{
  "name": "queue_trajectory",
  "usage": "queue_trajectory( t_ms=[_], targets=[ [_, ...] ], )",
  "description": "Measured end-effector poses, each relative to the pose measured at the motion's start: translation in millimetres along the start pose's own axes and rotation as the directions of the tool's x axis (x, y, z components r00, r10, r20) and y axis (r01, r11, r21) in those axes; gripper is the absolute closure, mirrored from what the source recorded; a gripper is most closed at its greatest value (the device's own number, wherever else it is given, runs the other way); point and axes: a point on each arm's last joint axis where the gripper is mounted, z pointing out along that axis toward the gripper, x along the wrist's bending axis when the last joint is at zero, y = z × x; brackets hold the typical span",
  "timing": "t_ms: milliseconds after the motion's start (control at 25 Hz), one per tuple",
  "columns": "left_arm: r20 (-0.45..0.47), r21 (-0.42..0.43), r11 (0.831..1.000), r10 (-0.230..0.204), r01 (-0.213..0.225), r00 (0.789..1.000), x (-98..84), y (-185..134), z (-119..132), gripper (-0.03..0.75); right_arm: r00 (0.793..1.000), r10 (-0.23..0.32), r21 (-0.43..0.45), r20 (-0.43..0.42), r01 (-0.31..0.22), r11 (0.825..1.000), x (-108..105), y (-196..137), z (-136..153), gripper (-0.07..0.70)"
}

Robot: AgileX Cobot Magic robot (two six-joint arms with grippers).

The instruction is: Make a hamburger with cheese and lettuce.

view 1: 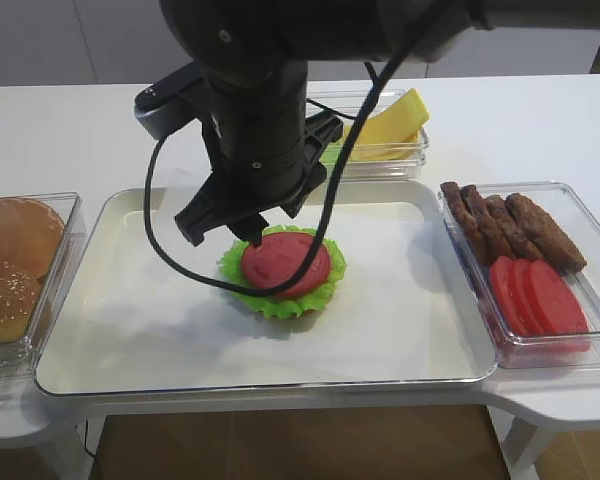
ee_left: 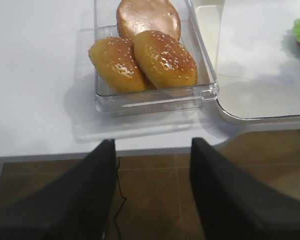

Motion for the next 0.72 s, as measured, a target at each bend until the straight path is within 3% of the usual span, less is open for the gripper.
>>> queue_trajectory(
  t_ms=[280, 480, 600, 720],
  targets=[
    [0.000, 0.000, 1.000, 0.000, 0.000, 1.000, 0.0, 0, 0, 0.358, 1.000, -0.018, 0.019, -0.004, 0.018, 1.000, 0, -2, 0, 0.159],
    [0.000, 0.000, 1.000, 0.000, 0.000, 1.000, 0.0, 0, 0, 0.358, 0.999, -0.036, 0.040, -0.031, 0.038, 0.998, -1, -5, -5, 0.143],
    [0.000, 0.000, 1.000, 0.000, 0.000, 1.000, 0.0, 0, 0, 0.358, 0.995, 0.021, 0.034, -0.102, -0.017, 0.999, -12, -6, -14, 0.142],
    [0.000, 0.000, 1.000, 0.000, 0.000, 1.000, 0.0, 0, 0, 0.358, 0.980, 0.120, 0.027, -0.161, -0.117, 0.993, -39, -7, -24, 0.142]
  ],
)
